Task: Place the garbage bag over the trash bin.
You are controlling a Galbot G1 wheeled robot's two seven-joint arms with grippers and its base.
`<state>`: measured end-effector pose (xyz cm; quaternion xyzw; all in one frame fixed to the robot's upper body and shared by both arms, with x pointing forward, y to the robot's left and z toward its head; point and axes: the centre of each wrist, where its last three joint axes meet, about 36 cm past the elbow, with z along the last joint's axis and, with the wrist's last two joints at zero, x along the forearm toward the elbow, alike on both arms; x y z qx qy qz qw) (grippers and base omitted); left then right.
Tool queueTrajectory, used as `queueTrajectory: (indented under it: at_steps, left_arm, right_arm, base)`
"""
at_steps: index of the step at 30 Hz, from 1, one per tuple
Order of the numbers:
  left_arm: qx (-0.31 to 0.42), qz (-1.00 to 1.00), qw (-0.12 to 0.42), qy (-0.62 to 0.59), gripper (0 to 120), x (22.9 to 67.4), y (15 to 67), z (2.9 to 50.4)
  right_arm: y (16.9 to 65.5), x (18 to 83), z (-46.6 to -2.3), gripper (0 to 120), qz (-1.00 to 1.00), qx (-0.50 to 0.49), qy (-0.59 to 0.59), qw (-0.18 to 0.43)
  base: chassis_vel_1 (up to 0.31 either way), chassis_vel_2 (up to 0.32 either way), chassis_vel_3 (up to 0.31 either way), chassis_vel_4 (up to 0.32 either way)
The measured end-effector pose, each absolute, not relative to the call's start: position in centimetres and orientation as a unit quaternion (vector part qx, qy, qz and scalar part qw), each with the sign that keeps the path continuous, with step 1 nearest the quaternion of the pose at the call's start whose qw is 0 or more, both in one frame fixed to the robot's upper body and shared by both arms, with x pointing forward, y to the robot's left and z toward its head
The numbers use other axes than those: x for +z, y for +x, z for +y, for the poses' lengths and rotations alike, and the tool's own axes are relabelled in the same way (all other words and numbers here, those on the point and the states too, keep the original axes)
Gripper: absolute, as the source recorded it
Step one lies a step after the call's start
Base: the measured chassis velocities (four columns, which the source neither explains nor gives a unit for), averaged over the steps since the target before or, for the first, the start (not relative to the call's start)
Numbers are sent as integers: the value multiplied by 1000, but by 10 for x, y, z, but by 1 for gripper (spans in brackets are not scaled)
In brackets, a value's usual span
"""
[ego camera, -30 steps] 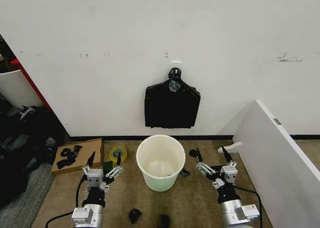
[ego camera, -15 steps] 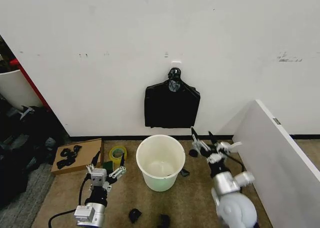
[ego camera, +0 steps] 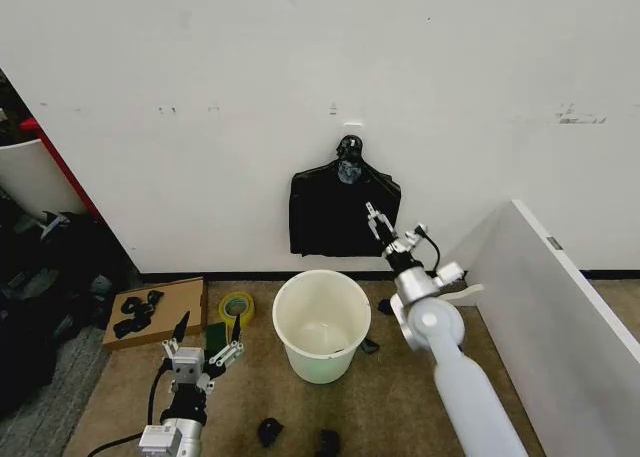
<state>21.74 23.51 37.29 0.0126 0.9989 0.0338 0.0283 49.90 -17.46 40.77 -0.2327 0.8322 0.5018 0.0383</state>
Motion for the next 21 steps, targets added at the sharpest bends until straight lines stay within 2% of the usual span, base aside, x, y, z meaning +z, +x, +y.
queueTrajectory:
  at_steps: [19,21]
  left_arm:
    - [42,998,32,21,100,379,213,237]
    - [41,998,32,21,100,380,213,237]
  right_arm:
    - [553,416,-156,99,837,481,-257,42]
    - [556,416,-156,95,838,479,-257,42]
  base:
    - [0,0,0,0]
    - [0,0,0,0]
